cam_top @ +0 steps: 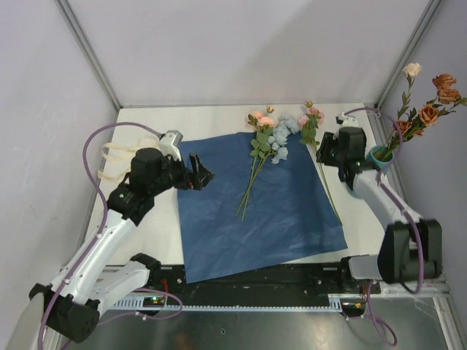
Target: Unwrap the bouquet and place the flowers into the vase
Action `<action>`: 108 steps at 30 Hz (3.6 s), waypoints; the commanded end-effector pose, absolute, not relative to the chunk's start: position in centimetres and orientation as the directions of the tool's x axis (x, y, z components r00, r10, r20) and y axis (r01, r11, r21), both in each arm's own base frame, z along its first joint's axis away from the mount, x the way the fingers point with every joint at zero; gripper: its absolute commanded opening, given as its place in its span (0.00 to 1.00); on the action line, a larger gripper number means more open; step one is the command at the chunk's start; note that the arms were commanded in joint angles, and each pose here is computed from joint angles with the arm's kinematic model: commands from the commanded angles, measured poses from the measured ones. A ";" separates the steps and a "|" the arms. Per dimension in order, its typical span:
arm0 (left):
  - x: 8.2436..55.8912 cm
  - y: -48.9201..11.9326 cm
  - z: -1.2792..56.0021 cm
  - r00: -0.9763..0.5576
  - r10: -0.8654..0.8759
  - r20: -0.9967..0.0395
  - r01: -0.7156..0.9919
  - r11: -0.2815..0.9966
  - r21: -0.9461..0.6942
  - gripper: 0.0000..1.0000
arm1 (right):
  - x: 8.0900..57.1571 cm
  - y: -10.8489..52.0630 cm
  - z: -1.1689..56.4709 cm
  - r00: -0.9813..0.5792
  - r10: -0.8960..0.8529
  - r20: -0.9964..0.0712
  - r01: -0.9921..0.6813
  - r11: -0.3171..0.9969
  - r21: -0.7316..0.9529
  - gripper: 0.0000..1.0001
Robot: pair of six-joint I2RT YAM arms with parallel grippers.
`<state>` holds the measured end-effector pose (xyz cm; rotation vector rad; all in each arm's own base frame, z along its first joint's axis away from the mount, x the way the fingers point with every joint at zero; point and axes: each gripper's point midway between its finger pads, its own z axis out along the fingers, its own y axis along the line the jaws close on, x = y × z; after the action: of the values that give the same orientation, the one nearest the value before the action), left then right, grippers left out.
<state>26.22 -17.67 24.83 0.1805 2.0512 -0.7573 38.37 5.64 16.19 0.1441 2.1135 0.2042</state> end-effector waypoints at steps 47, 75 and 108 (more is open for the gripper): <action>24.1 -15.7 22.5 -0.553 -0.067 -0.830 0.418 0.839 -0.347 0.96 | 48.8 2.9 20.6 -0.557 0.067 -0.828 0.075 0.997 0.030 0.00; 24.2 -15.4 22.6 -0.544 -0.069 -0.836 0.412 0.846 -0.338 0.96 | 30.3 -3.9 53.4 0.596 -0.181 -0.783 0.161 0.981 -0.105 0.00; 24.1 -15.3 22.8 -0.536 -0.071 -0.841 0.413 0.847 -0.334 0.97 | 34.1 -10.5 31.5 0.056 0.169 -0.984 0.431 0.885 0.176 0.31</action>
<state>24.09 -15.51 22.35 0.2261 2.0820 -0.6495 34.98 -10.01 33.15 0.3609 1.4783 -0.2147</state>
